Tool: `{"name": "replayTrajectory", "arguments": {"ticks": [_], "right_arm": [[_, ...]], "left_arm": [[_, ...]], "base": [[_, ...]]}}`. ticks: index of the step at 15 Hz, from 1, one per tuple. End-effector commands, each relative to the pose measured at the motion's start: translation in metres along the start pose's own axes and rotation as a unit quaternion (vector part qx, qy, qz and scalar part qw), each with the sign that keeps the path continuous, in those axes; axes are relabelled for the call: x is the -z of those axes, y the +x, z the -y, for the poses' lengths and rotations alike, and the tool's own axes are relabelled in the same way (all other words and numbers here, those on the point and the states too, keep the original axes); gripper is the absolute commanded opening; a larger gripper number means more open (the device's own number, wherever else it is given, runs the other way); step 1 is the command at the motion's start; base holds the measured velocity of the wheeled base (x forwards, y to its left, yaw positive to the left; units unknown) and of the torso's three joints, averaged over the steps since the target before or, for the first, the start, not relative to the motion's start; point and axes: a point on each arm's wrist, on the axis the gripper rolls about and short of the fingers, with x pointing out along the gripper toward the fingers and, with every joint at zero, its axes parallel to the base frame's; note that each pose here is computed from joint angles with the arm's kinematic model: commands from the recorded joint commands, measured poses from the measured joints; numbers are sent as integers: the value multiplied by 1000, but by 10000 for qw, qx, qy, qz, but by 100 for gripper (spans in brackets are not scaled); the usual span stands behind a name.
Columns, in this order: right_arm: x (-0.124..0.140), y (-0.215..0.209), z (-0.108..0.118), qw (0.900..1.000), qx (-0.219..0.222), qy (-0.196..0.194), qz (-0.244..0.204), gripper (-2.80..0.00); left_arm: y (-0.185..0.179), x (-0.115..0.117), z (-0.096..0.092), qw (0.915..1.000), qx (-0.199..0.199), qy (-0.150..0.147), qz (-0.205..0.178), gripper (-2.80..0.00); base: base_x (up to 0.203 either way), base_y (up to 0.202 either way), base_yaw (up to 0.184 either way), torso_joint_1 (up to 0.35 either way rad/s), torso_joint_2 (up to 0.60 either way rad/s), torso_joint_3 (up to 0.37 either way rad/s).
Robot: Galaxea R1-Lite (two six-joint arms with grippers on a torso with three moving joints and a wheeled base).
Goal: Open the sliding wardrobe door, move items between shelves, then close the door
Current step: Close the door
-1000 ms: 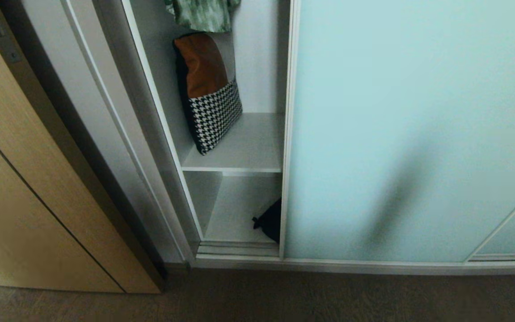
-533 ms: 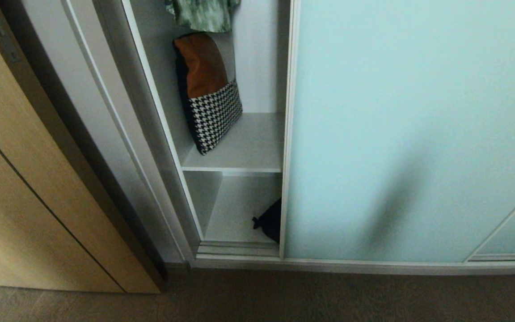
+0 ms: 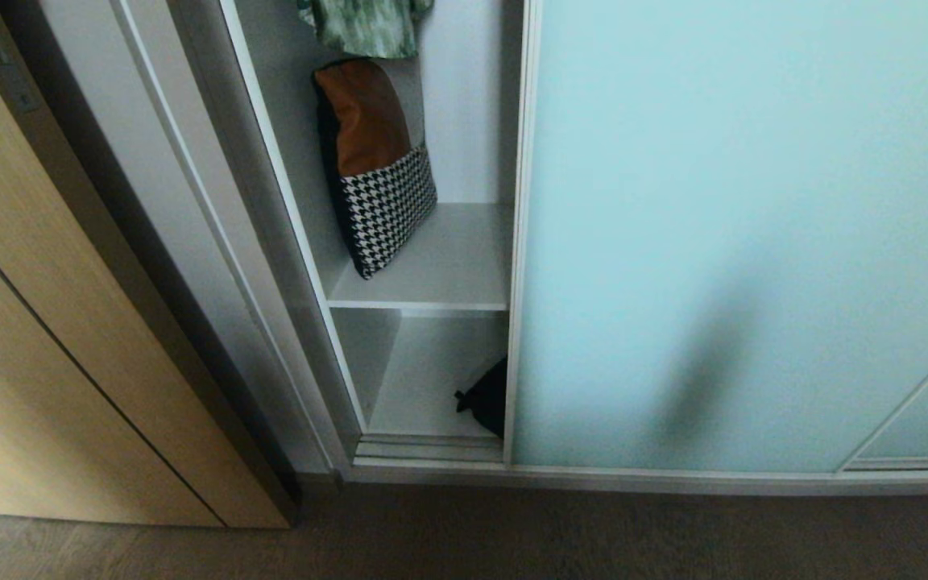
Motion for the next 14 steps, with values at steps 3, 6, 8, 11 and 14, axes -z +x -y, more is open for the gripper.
{"name": "replayTrajectory", "arguments": {"ticks": [3,6,8,11,14], "right_arm": [[1,0,0,10000,-5,29,9,-280],[1,0,0,10000,-5,29,9,-280],[1,0,0,10000,-5,29,9,-280],[1,0,0,10000,-5,29,9,-280],[1,0,0,10000,-5,29,9,-280]], "left_arm": [[0,0,0,10000,2,7,-5,-280],[0,0,0,10000,3,18,-11,-280],[0,0,0,10000,3,40,-9,-280],[0,0,0,10000,-5,14,-5,-280],[0,0,0,10000,-21,46,-24,-280]], "base": [[0,0,0,0,0,0],[0,0,0,0,0,0],[0,0,0,0,0,0],[0,0,0,0,0,0],[0,0,0,0,0,0]]}}
